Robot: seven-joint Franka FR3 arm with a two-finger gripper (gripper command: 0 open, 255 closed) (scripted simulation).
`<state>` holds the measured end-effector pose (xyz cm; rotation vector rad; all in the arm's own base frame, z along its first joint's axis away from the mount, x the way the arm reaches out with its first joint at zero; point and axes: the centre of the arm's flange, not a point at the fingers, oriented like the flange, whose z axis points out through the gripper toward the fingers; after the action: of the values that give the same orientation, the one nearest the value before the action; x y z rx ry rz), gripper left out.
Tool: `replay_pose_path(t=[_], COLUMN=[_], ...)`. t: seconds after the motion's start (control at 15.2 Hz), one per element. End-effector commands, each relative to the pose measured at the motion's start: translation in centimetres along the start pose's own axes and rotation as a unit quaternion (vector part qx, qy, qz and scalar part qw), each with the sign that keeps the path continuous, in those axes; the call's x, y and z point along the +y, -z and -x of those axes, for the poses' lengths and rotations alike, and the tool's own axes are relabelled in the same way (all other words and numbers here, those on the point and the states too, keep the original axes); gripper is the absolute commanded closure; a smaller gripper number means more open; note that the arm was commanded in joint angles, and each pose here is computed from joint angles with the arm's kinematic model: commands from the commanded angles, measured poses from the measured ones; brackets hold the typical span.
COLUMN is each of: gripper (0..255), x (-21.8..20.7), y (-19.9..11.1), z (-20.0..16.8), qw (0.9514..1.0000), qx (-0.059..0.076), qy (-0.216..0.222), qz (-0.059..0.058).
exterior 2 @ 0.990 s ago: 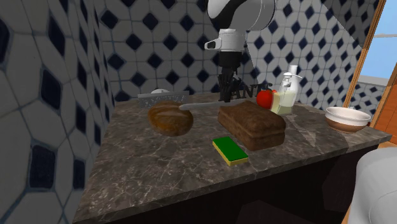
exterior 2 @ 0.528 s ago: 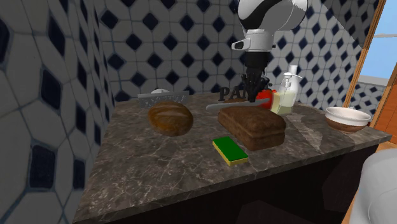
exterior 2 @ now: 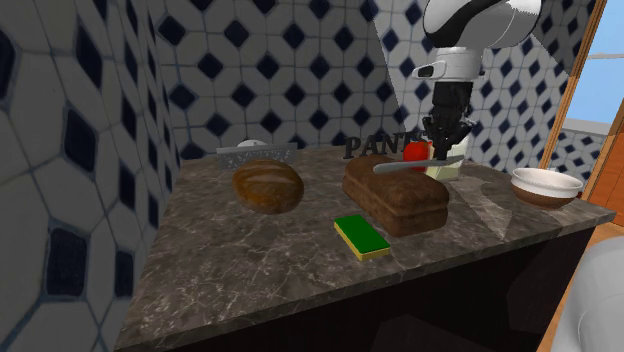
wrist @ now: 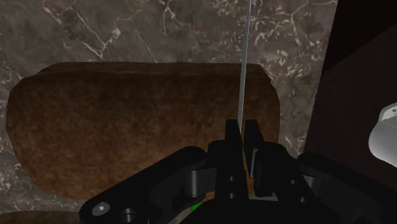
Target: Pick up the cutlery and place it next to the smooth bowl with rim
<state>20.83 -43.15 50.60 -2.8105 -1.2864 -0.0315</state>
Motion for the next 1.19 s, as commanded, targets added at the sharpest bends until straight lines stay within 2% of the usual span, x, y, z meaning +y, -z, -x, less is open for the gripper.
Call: replay_pose_path(t=[0.0, 0.66, 0.73, 1.12], gripper=[255, 255, 255, 255], x=[-0.7, -4.6, -5.3, -5.2], y=[0.2, 0.5, 0.6, -2.6], z=[2.3, 14.9, 17.1, 17.2], qw=[1.0, 1.0, 1.0, 1.0], qx=[0.0, 0.0, 0.0, 0.0], qy=[0.001, 0.001, 0.001, 0.001], qz=[0.0, 0.0, 0.0, 0.0])
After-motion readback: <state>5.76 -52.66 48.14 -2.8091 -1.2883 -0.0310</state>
